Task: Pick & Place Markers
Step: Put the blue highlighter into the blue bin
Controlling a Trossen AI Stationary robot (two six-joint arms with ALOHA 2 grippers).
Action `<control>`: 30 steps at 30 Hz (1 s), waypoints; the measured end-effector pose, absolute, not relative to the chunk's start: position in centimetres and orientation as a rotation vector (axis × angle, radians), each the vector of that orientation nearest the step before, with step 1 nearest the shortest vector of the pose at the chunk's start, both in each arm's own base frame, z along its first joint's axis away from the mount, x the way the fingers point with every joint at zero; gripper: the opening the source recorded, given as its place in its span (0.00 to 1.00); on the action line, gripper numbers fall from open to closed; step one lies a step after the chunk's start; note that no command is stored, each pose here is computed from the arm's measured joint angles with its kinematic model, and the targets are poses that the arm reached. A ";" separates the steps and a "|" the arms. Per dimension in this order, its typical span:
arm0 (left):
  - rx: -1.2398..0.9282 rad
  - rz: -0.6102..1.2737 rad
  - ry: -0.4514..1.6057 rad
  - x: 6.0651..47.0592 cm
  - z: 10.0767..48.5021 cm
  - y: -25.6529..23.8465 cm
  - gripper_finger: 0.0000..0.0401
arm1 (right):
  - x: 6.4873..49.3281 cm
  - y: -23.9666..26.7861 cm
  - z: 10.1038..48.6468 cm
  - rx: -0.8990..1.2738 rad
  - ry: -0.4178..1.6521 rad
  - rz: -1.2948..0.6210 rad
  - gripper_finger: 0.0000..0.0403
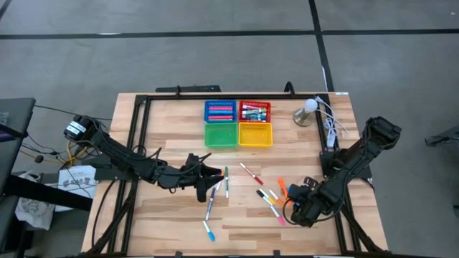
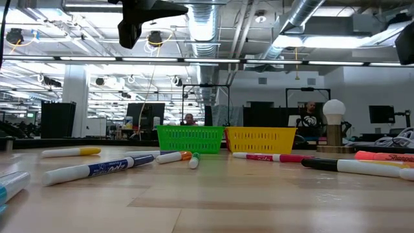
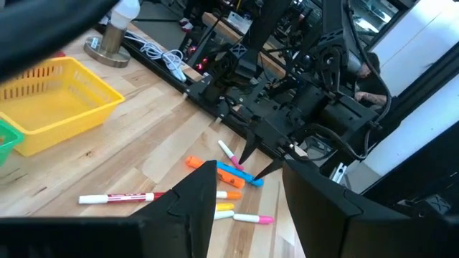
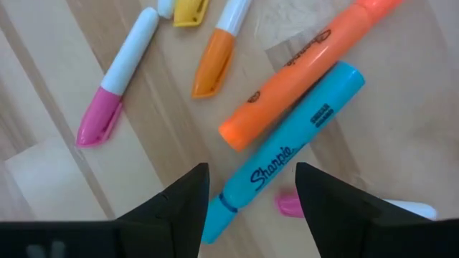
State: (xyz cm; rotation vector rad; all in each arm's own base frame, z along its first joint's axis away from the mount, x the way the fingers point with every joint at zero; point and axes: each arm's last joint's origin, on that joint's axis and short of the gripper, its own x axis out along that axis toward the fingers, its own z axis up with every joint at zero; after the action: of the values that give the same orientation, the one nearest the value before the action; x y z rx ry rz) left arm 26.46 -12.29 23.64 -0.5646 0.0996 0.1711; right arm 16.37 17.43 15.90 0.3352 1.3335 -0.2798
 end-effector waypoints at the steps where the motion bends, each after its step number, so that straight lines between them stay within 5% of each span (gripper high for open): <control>1: -0.565 0.171 0.100 26.5 23.6 -12.3 0.40 | 16.4 17.4 15.7 0.342 1.336 -0.275 0.50; 22: -0.564 0.171 0.100 26.5 23.6 -12.3 0.39 | 15.6 16.7 13.4 0.377 1.341 -0.242 0.50; 30: -0.564 0.171 0.100 26.5 23.6 -12.3 0.38 | 15.6 16.6 13.4 0.374 1.344 -0.246 0.41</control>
State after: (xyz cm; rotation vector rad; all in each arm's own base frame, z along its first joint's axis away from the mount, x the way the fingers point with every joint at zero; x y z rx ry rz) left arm 26.46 -12.30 23.63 -0.5643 0.1001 0.1711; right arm 15.57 16.64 13.41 0.3736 1.3439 -0.2458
